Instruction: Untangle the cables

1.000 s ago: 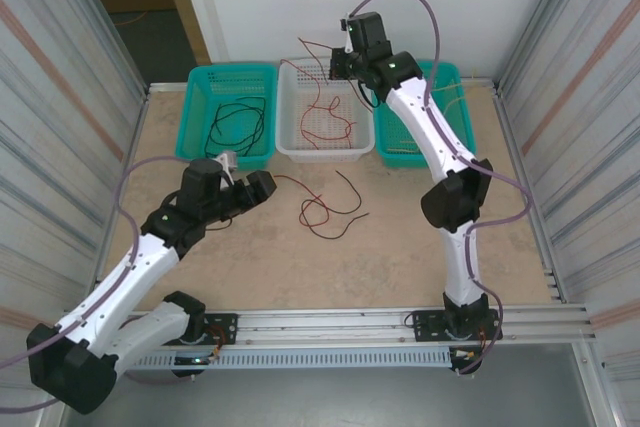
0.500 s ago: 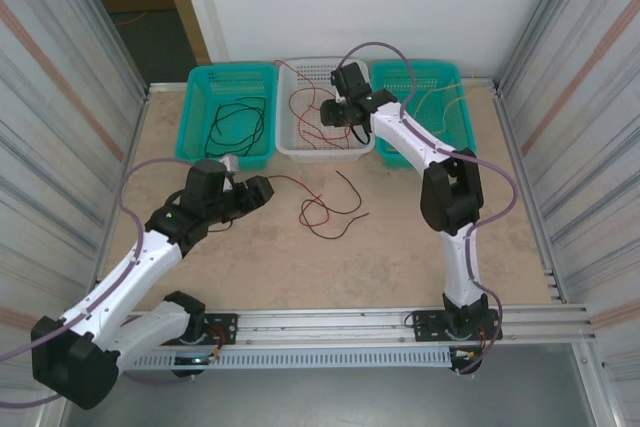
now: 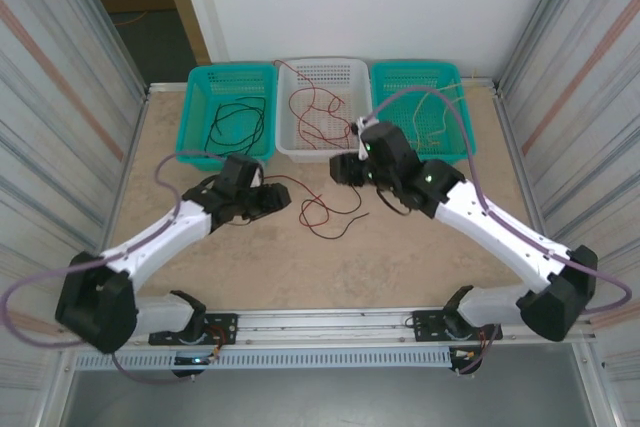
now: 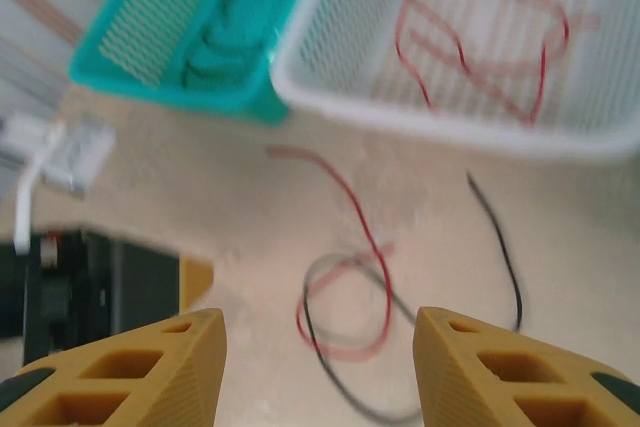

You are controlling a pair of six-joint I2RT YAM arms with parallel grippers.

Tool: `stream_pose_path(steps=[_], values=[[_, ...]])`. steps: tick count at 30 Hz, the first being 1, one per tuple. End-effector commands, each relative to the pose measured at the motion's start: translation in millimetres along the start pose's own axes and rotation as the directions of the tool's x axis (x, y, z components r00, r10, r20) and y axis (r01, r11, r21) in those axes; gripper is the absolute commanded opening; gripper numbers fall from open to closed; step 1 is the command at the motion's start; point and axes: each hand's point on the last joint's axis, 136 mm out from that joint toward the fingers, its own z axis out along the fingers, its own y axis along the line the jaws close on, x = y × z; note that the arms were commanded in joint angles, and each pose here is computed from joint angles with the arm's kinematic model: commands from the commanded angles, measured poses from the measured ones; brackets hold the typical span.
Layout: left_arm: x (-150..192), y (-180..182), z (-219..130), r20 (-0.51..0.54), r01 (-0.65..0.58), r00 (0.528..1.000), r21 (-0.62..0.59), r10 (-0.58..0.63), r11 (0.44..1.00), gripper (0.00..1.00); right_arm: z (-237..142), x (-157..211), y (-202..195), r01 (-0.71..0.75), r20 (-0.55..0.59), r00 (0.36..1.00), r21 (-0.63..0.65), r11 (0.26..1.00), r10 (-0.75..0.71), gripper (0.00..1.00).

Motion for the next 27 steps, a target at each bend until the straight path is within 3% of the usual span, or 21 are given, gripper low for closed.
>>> stream_pose_path(steps=[1,5,15,19,25,27], values=[[-19.1,-22.4,19.4,-0.005,-0.107,0.994,0.025,0.107,0.994,0.53,0.9,47.3,-22.2,-0.088,-0.083,0.992,0.1,0.991,0.097,0.51],[-16.2,-13.0,52.2,-0.113,-0.146,0.984,-0.049,0.14,0.988,0.58,-10.0,61.4,-33.3,-0.134,-0.052,0.989,0.133,0.982,0.142,0.52],[1.9,-10.2,95.2,-0.248,-0.172,0.958,-0.085,0.146,0.981,0.51,-17.1,47.3,-34.9,-0.15,-0.004,0.988,0.145,0.978,0.152,0.52],[6.0,-17.5,100.5,-0.278,-0.176,0.948,-0.052,0.155,0.983,0.37,-20.9,39.3,-33.6,-0.154,0.019,0.988,0.136,0.979,0.152,0.51],[11.1,-31.1,87.3,-0.272,-0.216,0.941,-0.02,0.202,0.976,0.03,-27.5,32.0,-35.8,-0.173,0.046,0.985,0.127,0.977,0.168,0.47],[11.4,-37.8,75.4,-0.248,-0.234,0.942,-0.005,0.225,0.972,0.0,-30.4,28.9,-36.9,-0.181,0.054,0.983,0.121,0.976,0.176,0.47]])
